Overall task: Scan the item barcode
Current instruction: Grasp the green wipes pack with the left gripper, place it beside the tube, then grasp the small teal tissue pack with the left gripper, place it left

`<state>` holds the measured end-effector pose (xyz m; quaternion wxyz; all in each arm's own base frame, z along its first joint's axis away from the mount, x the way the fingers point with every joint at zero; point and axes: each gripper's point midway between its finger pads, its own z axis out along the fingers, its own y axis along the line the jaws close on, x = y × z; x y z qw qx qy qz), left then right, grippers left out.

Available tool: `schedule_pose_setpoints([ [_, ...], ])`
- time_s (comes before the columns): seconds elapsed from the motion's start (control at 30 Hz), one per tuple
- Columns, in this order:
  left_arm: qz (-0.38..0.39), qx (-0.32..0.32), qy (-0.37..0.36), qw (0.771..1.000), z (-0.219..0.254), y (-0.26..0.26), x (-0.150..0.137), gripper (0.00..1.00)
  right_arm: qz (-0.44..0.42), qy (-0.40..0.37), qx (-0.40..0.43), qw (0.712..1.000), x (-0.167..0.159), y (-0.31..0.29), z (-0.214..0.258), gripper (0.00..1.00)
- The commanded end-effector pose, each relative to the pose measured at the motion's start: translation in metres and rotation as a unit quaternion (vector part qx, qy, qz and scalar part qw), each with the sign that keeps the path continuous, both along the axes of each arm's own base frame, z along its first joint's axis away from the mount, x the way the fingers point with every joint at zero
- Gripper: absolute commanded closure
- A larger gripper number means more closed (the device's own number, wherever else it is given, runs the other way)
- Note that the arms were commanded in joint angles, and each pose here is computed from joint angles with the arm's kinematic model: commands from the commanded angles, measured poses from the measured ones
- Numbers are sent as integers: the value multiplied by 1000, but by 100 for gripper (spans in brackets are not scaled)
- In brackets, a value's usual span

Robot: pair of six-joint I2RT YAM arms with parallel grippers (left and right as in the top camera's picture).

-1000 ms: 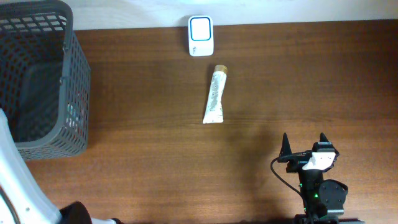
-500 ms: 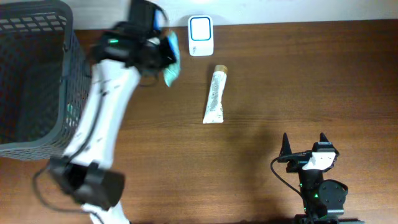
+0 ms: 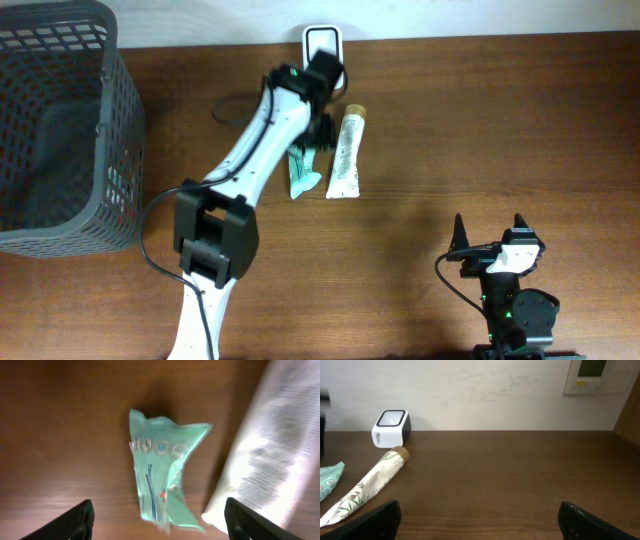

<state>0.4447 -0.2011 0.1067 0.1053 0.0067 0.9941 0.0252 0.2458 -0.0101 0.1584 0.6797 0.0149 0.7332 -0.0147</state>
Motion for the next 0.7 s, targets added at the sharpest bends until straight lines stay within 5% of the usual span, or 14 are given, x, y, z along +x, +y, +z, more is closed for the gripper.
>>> schedule_pose_setpoints([
  [0.0,3,-56,-183,981,146,24,53,19,-4,2,-1,1000,0,-2,-3,1],
  [0.1,57,-106,-382,916,294,91,68,18,-4,2,-1,1000,0,-2,-3,1],
  [0.13,100,-110,-470,870,356,145,62,10,-4,2,-1,1000,0,-2,-3,1],
  [0.23,197,-63,-545,813,412,265,34,1,-4,2,-1,1000,0,-2,-3,1],
  [0.5,432,51,-361,825,301,487,-53,0,-4,2,-1,1000,0,-2,-3,1],
  [0.67,431,-14,-206,879,193,502,-63,0,-4,2,-1,1000,0,-2,-3,1],
])
